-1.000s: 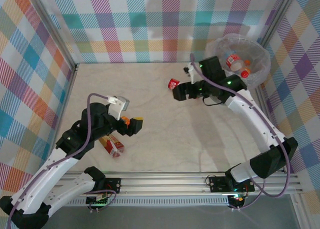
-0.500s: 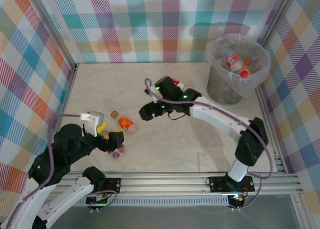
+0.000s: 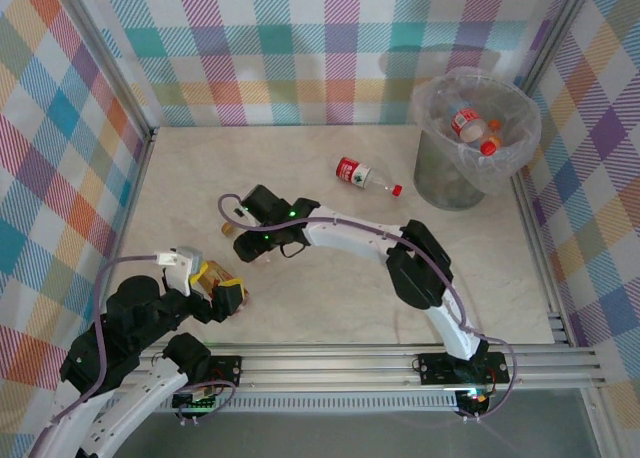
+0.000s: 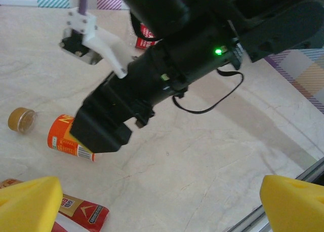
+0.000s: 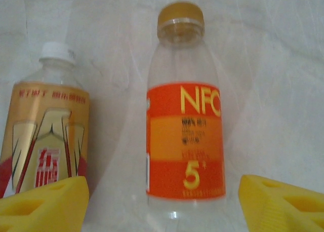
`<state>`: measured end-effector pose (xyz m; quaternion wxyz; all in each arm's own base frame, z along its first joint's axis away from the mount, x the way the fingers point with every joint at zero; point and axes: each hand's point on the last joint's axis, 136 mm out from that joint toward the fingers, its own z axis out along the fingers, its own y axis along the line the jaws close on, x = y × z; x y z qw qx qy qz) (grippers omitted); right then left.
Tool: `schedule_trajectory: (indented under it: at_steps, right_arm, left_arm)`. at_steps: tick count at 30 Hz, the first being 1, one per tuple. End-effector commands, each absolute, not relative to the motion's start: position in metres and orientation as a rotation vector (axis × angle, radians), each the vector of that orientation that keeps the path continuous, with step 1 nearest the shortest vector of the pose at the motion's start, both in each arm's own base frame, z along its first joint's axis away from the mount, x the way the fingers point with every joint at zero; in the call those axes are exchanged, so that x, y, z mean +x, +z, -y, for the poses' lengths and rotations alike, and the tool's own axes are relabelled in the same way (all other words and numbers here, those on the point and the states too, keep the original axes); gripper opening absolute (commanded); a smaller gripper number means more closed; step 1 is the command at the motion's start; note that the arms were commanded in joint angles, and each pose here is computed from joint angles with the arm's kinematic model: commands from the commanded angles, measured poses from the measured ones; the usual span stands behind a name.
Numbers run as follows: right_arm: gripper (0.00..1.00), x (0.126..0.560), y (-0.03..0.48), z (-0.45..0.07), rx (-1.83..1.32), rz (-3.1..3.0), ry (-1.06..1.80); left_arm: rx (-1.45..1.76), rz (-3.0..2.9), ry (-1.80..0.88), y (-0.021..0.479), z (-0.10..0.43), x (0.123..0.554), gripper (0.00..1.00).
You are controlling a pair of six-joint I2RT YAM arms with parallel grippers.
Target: Put the plastic bottles in the bin
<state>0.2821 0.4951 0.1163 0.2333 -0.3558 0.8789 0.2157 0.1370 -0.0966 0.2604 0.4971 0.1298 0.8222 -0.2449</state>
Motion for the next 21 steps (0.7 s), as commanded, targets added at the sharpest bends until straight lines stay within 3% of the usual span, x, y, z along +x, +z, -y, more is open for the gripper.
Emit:
schedule_trajectory:
  at_steps: [1, 8, 21]
  right_arm:
    - [0.78, 0.29, 0.111, -0.5, -0.995, -2.407, 0.506]
    - [0.77, 0.302, 0.082, -0.502, -1.037, -2.425, 0.342]
    - [0.74, 0.288, 0.052, -0.507, -1.159, -2.479, 0.32]
  left_arm:
    - [0.316, -1.948, -0.575, 0.266, 0.094, 0.139, 1.0]
    - [0.325, -1.947, -0.583, 0.266, 0.096, 0.139, 1.0]
    - [0.35, -1.943, -0.602, 0.265, 0.101, 0.138, 1.0]
